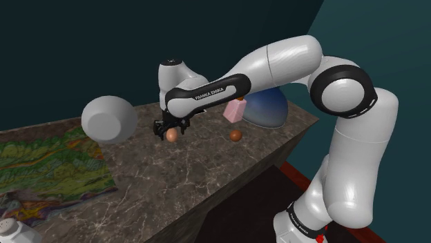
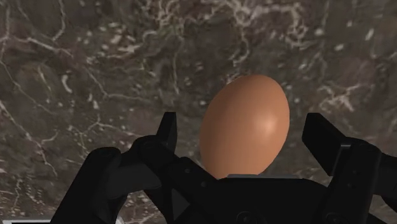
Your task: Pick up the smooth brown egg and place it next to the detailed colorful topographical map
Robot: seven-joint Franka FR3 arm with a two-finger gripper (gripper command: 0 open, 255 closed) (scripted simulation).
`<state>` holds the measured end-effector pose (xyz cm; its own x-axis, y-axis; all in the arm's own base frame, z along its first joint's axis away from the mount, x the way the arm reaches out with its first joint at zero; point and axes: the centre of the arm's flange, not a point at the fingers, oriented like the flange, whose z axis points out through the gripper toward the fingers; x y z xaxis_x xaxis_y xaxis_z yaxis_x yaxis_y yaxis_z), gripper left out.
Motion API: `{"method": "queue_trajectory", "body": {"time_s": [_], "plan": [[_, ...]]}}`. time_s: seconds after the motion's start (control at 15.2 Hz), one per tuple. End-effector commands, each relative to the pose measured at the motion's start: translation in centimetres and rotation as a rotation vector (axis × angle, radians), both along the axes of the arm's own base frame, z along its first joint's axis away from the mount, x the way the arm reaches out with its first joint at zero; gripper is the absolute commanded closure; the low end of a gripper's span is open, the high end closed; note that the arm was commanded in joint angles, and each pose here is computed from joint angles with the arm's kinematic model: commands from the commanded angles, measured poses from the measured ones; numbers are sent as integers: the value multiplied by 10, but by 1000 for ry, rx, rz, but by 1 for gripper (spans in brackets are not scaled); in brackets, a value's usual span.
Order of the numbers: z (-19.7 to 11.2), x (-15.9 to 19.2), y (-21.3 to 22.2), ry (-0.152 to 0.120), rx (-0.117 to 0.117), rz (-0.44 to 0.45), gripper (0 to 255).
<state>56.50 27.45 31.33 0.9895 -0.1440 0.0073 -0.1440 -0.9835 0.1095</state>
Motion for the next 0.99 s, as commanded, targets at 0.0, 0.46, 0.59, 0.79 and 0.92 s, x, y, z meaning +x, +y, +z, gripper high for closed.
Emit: {"method": "queue_trajectory", "body": {"time_s": [0.0, 0.46, 0.59, 0.79, 0.92], "plan": [[0, 0, 0, 0, 0, 0, 255], [0, 0, 0, 0, 0, 0, 255], [0, 0, 0, 0, 0, 0, 255], [16, 0, 0, 0, 0, 0, 255], [26, 0, 0, 0, 0, 0, 255]]}}
